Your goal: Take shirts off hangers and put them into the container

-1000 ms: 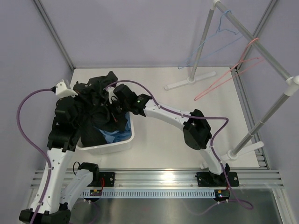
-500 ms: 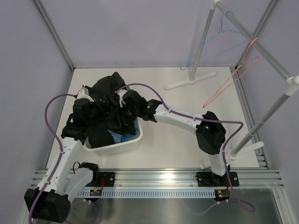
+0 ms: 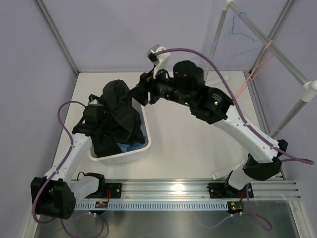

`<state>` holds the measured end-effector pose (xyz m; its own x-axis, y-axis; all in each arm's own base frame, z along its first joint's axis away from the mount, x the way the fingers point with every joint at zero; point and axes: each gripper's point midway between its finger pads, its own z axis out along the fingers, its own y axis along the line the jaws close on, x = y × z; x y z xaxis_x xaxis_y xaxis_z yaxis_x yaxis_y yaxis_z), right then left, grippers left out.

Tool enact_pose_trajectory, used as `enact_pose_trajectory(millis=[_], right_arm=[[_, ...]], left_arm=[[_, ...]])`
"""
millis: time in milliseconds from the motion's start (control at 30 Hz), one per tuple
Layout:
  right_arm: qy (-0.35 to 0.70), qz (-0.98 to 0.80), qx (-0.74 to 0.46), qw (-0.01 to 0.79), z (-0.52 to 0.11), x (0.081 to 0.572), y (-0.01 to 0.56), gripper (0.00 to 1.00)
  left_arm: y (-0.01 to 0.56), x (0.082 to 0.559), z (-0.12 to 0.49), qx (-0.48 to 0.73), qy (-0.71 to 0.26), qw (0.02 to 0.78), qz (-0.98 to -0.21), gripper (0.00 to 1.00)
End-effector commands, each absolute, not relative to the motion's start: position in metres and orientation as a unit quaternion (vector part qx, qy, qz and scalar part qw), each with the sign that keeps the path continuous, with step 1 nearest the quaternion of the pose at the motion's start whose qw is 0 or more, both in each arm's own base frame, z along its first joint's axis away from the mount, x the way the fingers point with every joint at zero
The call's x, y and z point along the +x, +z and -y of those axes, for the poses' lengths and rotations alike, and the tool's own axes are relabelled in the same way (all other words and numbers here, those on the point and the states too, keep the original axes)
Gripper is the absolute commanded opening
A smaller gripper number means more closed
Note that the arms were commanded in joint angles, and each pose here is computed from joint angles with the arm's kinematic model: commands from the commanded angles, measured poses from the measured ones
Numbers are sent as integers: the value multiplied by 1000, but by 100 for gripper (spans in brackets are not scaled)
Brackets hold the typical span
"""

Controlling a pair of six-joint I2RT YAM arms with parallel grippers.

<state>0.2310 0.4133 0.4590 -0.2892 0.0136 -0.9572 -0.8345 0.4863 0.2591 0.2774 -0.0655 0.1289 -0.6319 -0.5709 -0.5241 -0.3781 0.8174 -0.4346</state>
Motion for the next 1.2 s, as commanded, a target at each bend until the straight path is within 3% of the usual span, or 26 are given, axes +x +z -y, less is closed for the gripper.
enact_pose_trajectory(millis=[0, 167, 333, 367, 400, 467, 533, 700, 767, 800, 833, 867, 933, 967, 1033, 1067, 1100, 1167], right_arm=[[401, -661, -287, 566, -365, 212, 511, 55], [428, -642, -273, 574, -341, 192, 511, 56], [407, -681, -282, 540, -352, 199, 457, 59], [403, -687, -282, 535, -357, 203, 449, 60], [400, -691, -282, 532, -359, 205, 443, 61], [391, -702, -289, 520, -371, 211, 425, 77], [385, -705, -295, 517, -380, 218, 419, 86], [351, -729, -317, 495, -423, 250, 376, 89], [343, -734, -320, 492, -441, 268, 360, 77], [344, -736, -318, 489, -446, 275, 355, 33], [352, -731, -315, 493, -453, 282, 360, 9], [344, -746, -311, 478, -462, 300, 336, 0], [363, -736, -318, 475, -476, 313, 343, 0], [352, -750, -326, 455, -490, 325, 311, 0], [366, -737, -337, 458, -504, 335, 321, 0], [355, -751, -347, 435, -518, 345, 285, 0], [367, -734, -349, 453, -525, 350, 307, 0], [354, -748, -364, 427, -539, 359, 265, 0]], left_arm=[[74, 238, 42, -253, -29, 220, -942, 0], [55, 232, 35, -234, 10, 173, -957, 0], [94, 246, 36, -261, -22, 248, -933, 2], [103, 248, 37, -275, -32, 263, -924, 5], [123, 249, 37, -281, -50, 300, -910, 15], [143, 247, 36, -300, -67, 335, -891, 19], [171, 241, 29, -318, -82, 385, -862, 35], [217, 223, 18, -331, -109, 465, -814, 50], [233, 216, 16, -325, -120, 492, -798, 53], [239, 214, 16, -323, -125, 501, -793, 54], [244, 211, 14, -324, -123, 509, -788, 54], [251, 208, 11, -322, -125, 522, -780, 54], [259, 207, 7, -316, -121, 542, -770, 50], [267, 207, 6, -313, -124, 557, -760, 35], [272, 209, 5, -303, -120, 569, -755, 16], [275, 212, 5, -302, -123, 573, -752, 8], [276, 213, 6, -300, -125, 574, -751, 0], [282, 216, 11, -295, -140, 581, -746, 0]])
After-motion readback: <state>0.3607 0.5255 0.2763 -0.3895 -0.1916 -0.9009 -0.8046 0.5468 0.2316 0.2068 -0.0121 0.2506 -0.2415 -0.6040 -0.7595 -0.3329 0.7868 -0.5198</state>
